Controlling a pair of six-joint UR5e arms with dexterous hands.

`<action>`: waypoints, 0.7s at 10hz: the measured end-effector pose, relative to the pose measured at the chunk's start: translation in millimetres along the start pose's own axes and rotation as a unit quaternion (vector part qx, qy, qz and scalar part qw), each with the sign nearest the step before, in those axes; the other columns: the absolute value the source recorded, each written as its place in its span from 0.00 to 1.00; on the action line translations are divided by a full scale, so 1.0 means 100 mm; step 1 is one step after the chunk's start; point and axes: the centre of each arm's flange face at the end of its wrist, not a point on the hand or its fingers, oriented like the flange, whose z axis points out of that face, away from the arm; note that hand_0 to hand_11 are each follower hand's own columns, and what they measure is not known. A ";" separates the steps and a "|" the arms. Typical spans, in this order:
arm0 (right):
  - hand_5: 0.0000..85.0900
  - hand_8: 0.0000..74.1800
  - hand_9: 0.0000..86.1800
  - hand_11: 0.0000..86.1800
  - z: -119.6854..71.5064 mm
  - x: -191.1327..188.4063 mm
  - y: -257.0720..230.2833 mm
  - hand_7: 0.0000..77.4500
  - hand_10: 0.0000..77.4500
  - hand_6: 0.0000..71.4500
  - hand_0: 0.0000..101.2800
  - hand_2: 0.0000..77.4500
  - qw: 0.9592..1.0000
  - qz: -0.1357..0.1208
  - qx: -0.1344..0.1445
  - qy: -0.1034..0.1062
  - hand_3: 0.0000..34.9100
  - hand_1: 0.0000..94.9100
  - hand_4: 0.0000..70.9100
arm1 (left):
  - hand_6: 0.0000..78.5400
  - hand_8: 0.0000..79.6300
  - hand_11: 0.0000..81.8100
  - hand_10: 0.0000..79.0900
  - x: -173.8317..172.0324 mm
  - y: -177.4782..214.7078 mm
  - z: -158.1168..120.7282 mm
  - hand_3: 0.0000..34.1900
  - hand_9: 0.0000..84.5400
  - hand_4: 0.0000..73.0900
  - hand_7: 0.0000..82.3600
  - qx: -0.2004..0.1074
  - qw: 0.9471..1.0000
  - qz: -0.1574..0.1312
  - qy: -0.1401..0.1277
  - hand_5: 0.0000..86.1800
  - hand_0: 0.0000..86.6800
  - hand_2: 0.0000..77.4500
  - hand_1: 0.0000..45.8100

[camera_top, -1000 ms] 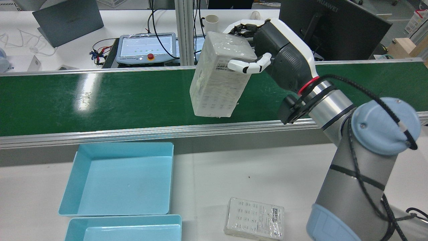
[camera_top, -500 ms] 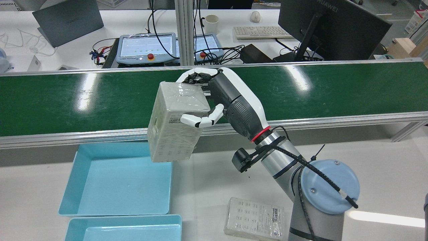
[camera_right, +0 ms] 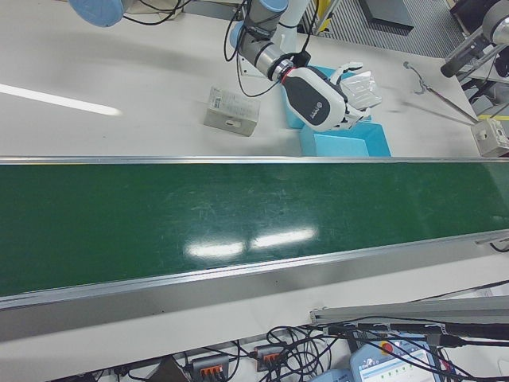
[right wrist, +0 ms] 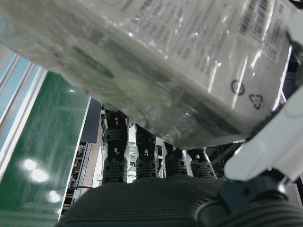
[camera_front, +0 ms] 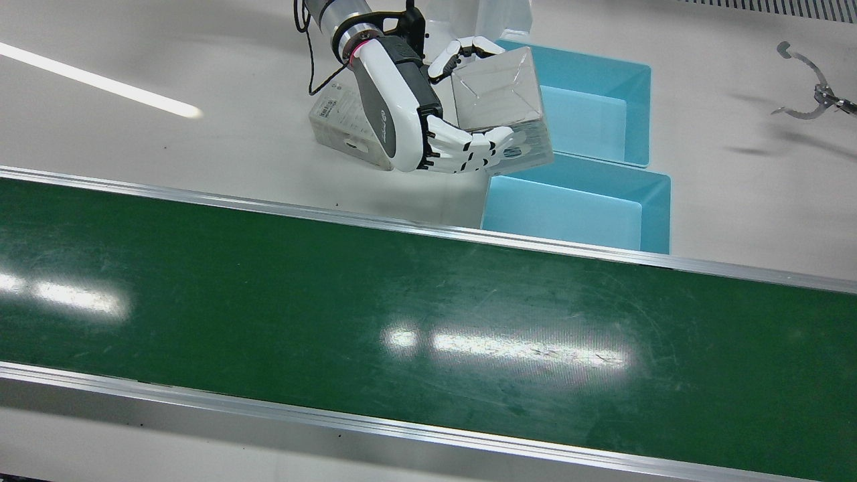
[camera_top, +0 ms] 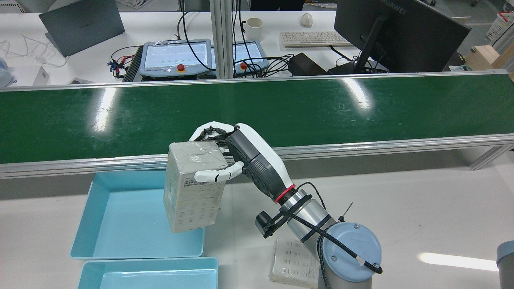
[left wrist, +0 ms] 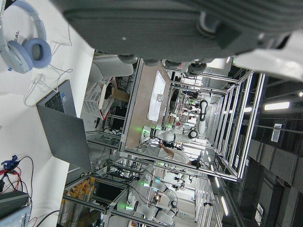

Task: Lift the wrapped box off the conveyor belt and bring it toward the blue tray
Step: 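Lower the box into the nearer blue tray and open the right hand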

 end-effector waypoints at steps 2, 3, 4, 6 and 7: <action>0.49 0.61 0.38 0.20 -0.03 0.20 -0.03 0.32 0.72 0.56 0.37 0.56 1.000 -0.001 0.005 0.014 0.00 0.00 0.27 | 0.00 0.00 0.00 0.01 0.00 0.00 0.00 0.00 0.00 0.00 0.00 0.000 1.000 0.000 0.000 0.01 0.00 0.01 0.00; 0.29 0.35 0.15 0.09 -0.03 0.28 -0.02 0.23 0.44 0.37 0.37 0.21 1.000 -0.001 0.006 0.019 0.00 0.25 0.17 | 0.00 0.00 0.00 0.01 0.00 0.00 0.00 0.00 0.00 0.00 0.00 0.000 1.000 0.000 0.000 0.01 0.00 0.01 0.00; 0.29 0.35 0.15 0.09 -0.03 0.36 0.00 0.23 0.44 0.37 0.37 0.21 1.000 0.000 0.006 0.024 0.00 0.25 0.17 | 0.00 0.00 0.00 0.00 0.00 0.00 0.00 0.00 0.00 0.00 0.00 0.000 1.000 0.000 0.000 0.01 0.00 0.01 0.00; 0.04 0.00 0.02 0.06 -0.07 0.53 0.08 0.00 0.04 0.10 0.38 0.10 0.999 0.004 0.005 0.035 0.00 0.02 0.18 | 0.00 0.00 0.00 0.00 0.00 0.00 0.00 0.00 0.00 0.00 0.00 0.000 1.000 0.000 0.000 0.01 0.00 0.01 0.00; 0.02 0.00 0.02 0.06 -0.06 0.58 0.13 0.00 0.00 0.00 0.38 0.12 0.999 0.007 0.003 0.038 0.00 0.09 0.18 | 0.00 0.00 0.00 0.00 0.00 0.00 0.00 0.00 0.00 0.00 0.01 0.000 1.000 0.000 0.000 0.01 0.00 0.01 0.00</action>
